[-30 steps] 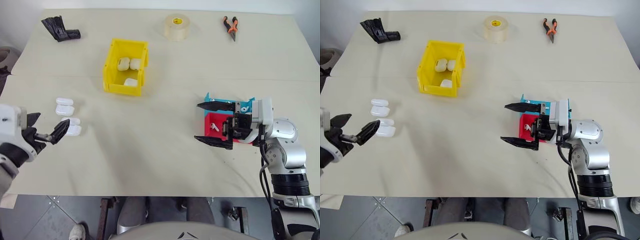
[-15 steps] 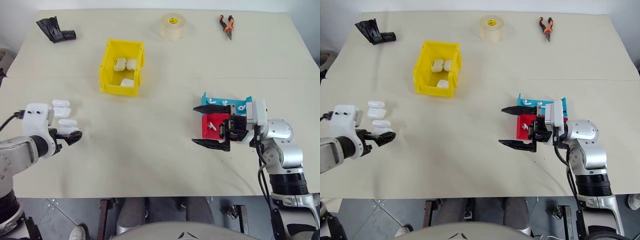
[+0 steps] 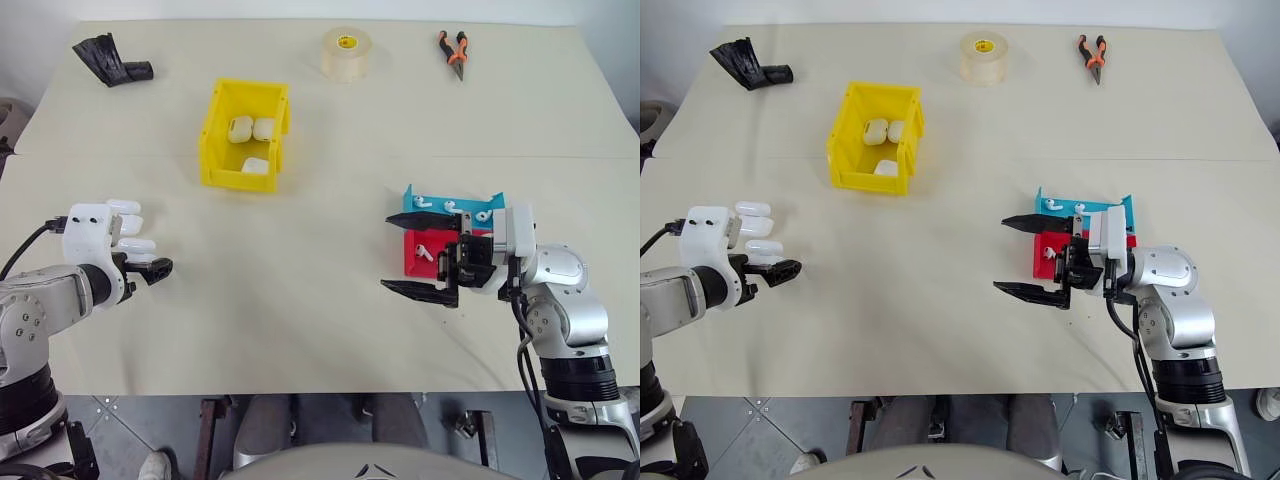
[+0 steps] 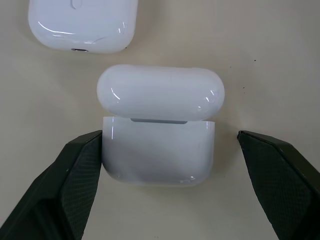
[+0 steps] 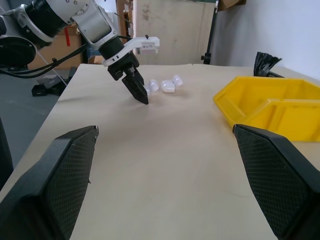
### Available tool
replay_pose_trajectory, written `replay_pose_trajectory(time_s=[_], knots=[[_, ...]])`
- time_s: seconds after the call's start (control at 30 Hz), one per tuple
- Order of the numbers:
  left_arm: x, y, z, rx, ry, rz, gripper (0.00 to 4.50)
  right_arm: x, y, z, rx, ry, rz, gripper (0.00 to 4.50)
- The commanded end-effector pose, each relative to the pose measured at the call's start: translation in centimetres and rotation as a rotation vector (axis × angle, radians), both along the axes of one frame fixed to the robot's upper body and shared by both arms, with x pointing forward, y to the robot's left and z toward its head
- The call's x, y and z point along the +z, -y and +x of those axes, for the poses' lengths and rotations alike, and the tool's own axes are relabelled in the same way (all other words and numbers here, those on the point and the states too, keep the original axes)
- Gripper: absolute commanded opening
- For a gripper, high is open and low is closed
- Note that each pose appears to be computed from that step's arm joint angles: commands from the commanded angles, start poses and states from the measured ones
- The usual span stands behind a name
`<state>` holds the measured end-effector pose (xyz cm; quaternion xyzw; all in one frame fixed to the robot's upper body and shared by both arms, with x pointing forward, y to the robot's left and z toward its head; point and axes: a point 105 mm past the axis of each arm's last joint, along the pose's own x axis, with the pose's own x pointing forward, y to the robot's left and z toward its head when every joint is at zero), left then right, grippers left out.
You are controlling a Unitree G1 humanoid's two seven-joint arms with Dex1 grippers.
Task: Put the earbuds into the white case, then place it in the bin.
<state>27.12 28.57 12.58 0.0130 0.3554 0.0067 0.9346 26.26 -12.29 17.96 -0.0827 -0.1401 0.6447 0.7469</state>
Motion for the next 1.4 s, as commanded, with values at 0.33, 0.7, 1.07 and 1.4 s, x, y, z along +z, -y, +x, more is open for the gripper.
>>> replay_pose_trajectory(time_s=[0.33,0.7,1.07,1.4], knots=[[0.7,1.5,0.4,-0.077,0.192,-0.057,2.81,0.7,0.8,-0.1,-0.033,0.056,-0.002,4.5],[5.3,11.8,-2.2,-0.789,0.844,-0.248,2.81,1.2,3.9,0.6,-0.145,0.063,-0.067,4.5],[6.0,22.9,-1.4,-1.314,1.175,-0.491,2.81,2.1,11.9,-0.9,-0.483,0.088,-0.246,4.5],[6.6,28.1,-1.3,-1.474,1.299,-0.691,2.81,-1.3,17.5,-4.9,-0.753,-0.092,-0.522,4.5]])
